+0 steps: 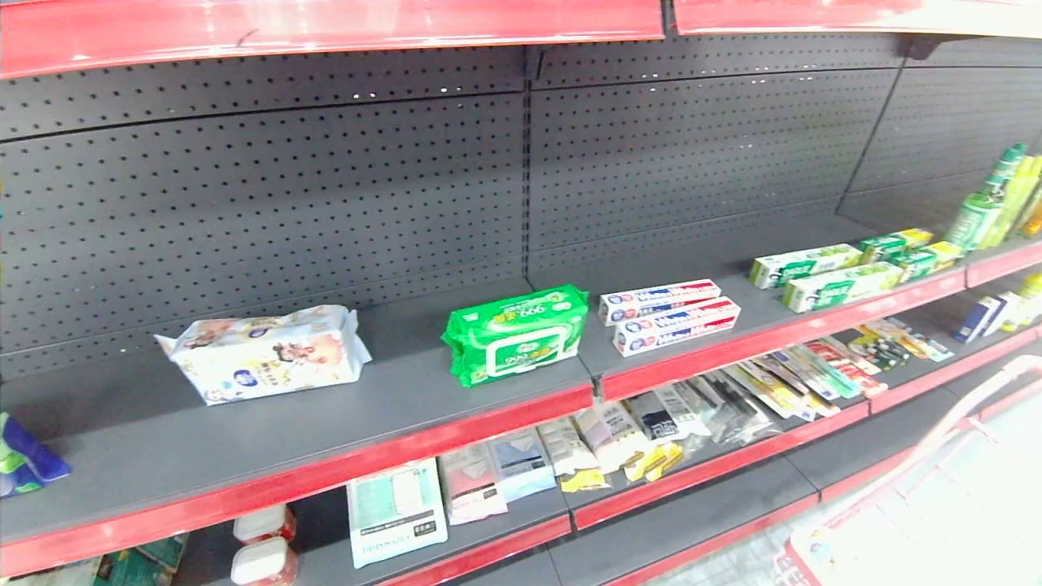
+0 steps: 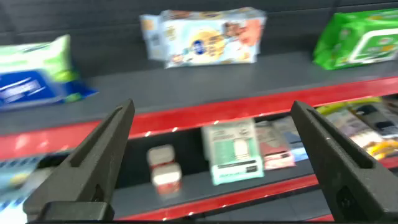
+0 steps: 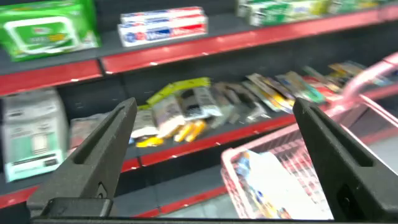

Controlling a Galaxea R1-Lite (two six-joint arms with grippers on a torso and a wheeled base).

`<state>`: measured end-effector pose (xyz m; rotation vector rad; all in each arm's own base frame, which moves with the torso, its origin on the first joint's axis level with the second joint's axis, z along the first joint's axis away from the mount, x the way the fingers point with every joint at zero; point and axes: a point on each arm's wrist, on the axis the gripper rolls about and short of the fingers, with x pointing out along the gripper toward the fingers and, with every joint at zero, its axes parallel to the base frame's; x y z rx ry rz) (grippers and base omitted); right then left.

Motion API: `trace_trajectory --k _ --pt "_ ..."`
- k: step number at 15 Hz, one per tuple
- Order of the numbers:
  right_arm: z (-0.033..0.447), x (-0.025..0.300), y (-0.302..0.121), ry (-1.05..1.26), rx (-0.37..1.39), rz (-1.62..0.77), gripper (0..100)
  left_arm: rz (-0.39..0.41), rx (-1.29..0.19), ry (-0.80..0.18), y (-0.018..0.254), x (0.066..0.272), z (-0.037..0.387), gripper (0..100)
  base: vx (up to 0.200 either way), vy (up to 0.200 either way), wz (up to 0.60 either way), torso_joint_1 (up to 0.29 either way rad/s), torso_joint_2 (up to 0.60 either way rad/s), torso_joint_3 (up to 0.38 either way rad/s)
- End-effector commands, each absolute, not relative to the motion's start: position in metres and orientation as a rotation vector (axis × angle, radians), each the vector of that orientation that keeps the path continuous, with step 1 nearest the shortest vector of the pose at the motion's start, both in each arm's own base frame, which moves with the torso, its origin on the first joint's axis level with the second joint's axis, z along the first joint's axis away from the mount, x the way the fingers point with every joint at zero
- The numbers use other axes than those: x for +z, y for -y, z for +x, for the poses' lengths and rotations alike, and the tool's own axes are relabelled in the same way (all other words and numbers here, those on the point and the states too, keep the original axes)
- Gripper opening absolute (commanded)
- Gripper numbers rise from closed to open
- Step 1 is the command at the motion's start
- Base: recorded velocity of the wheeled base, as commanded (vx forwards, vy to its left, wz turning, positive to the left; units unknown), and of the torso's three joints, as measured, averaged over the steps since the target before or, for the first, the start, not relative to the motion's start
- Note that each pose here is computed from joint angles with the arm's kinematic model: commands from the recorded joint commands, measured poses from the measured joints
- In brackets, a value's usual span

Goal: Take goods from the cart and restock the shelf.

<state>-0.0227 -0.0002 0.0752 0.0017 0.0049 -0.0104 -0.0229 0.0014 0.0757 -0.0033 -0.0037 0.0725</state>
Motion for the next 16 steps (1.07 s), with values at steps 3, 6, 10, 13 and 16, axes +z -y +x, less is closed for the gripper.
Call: trace_trajectory --k 3,6,10,13,16 --pt "-0.0227 0.0752 0.0002 -0.005 -0.011 0.002 100 -0.003 0.072 0.003 -0.0013 0.0758 -0.0229 100 0.000 0.000 -0.60 0.002 0.00 0.004" --pt "-0.0227 0.0752 0.0002 -0.005 -0.011 0.002 100 -0.003 0.072 0.003 -0.0013 0.0758 -0.0229 100 0.000 0.000 -0.60 0.004 0.00 0.002" --pt "-0.0227 0.0752 0.0002 -0.005 -0.011 0.002 100 -0.005 0.072 0.003 -0.0013 0.0758 -0.0229 100 0.000 0.000 -0.60 0.002 0.00 0.000" --pt "-0.0225 0.0751 0.0002 -0.009 -0.011 -0.003 100 -0.003 0.072 0.003 -0.0013 0.0758 -0.0229 100 0.000 0.000 0.00 0.000 0.00 0.000" --pt "-0.0199 0.0761 -0.0002 -0.040 0.028 0.005 100 -0.005 0.072 0.003 -0.0013 0.0758 -0.0229 100 0.000 0.000 0.00 0.000 0.00 0.000"
